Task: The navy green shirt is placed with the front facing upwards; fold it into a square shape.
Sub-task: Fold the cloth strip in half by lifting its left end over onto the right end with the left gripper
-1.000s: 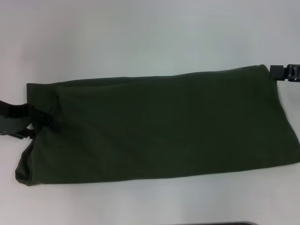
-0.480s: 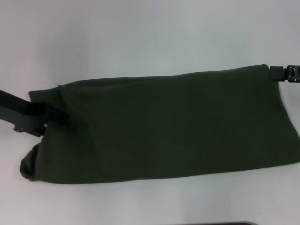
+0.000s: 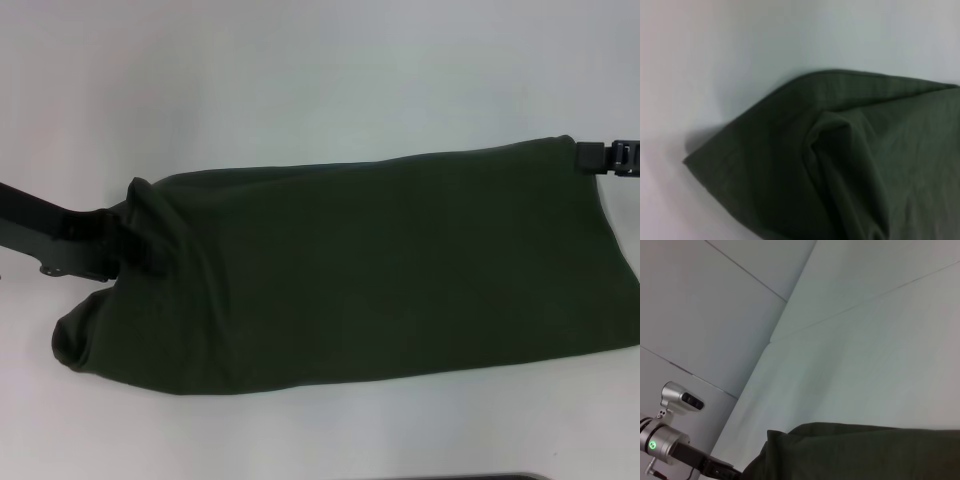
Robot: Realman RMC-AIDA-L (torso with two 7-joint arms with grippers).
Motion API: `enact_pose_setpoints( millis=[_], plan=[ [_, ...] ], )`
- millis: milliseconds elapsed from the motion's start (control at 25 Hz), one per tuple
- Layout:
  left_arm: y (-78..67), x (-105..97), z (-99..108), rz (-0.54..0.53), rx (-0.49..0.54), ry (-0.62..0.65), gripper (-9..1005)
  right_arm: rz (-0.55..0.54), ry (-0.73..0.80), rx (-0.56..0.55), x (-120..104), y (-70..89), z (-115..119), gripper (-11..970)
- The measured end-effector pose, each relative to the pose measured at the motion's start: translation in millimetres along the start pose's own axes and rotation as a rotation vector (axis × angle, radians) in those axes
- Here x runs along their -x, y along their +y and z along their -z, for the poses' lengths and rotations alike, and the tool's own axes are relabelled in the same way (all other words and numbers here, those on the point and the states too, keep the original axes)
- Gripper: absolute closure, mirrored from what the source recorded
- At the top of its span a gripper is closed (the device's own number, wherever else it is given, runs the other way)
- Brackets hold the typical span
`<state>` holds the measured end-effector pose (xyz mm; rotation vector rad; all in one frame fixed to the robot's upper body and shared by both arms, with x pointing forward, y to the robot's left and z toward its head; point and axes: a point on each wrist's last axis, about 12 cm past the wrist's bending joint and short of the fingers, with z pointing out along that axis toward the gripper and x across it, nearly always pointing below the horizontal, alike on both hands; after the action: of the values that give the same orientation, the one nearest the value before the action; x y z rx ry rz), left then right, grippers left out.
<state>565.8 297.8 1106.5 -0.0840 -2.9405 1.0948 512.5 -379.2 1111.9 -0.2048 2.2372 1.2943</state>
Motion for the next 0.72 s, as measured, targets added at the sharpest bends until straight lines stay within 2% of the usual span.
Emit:
enact_pose_setpoints(
  millis=[600,720],
  plan=[
    [-3.8,2.4,1.2,-0.033,0.043,0.009,933,-0.002,0.001,0.002,0.6,0.4,-0.4,286],
    [-3.7,0.7,2.3,-0.052,0.096,0.02,932,-0.004,-0.002,0.002,0.2,0.2,0.2,286]
  ],
)
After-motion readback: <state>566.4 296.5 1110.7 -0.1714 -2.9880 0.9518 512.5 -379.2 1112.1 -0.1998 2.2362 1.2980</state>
